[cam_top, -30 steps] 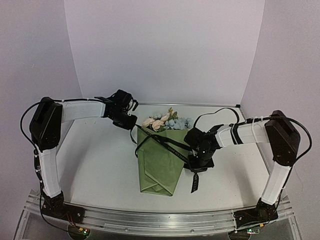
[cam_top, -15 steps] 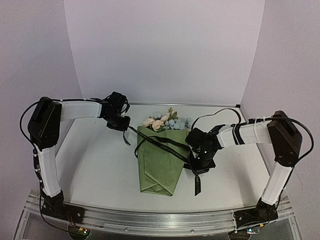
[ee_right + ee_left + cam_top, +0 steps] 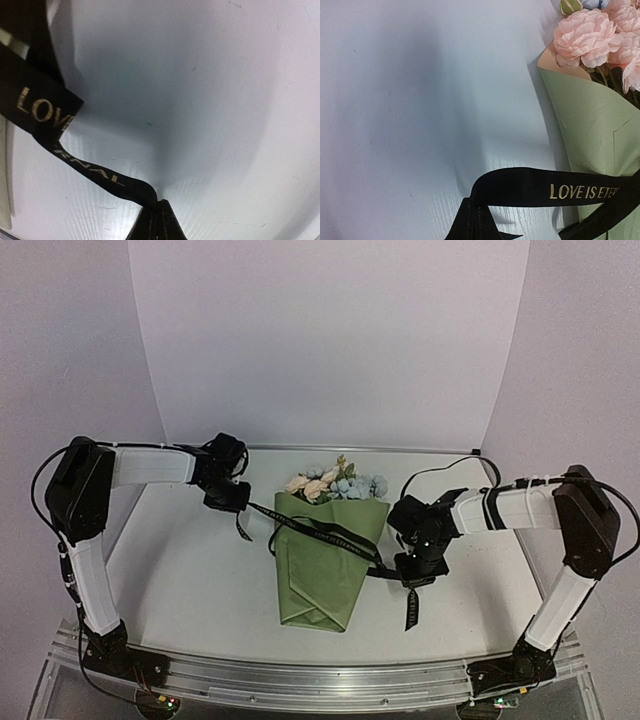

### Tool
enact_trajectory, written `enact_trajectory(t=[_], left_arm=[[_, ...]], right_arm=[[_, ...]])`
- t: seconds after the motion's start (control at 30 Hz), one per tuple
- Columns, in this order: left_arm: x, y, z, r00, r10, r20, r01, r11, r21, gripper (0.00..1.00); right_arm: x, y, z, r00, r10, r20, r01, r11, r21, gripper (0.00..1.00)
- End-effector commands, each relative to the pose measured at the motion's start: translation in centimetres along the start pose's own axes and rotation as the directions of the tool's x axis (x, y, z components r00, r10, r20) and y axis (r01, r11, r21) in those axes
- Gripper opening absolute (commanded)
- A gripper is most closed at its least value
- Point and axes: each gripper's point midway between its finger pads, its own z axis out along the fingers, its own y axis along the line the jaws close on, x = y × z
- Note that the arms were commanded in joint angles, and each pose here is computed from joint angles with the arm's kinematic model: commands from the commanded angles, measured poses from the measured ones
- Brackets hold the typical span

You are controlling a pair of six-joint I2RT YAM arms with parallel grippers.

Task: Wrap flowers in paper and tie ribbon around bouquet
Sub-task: Tie the ribbon around the folded bouquet.

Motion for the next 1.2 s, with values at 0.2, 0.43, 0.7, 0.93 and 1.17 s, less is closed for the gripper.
enact_trajectory(t=[0.2,0.43,0.7,0.93,1.17], left_arm=[[0.0,2.3,-2.1,0.996,-0.065,0.057,0.069,0.995,-0.072,0.0],[2.2,4.2,-2.3,0.996,-0.079,0.039,0.084,0.985,-0.147,0.0],[3.5,6.7,-3.0,0.994,-0.102,0.034,0.107,0.968,-0.226,0.0],[5.1,8.1,-3.2,0.996,-0.09,0.013,0.09,0.956,-0.281,0.0],[6.3,9.3,-3.5,0.994,-0.107,0.006,0.104,0.945,-0.31,0.0]], right_arm=[[-1.1,-7.8,-1.8,0.968,0.234,0.089,-0.246,0.954,0.17,0.0],[-2.6,-11.2,-2.3,0.934,0.335,0.122,-0.354,0.91,0.216,0.0],[-3.7,-14.0,-2.4,0.902,0.412,0.126,-0.431,0.872,0.234,0.0],[-4.7,-15.6,-2.8,0.884,0.451,0.122,-0.468,0.852,0.237,0.0],[-5.8,-17.1,-2.4,0.866,0.49,0.096,-0.498,0.832,0.244,0.0]])
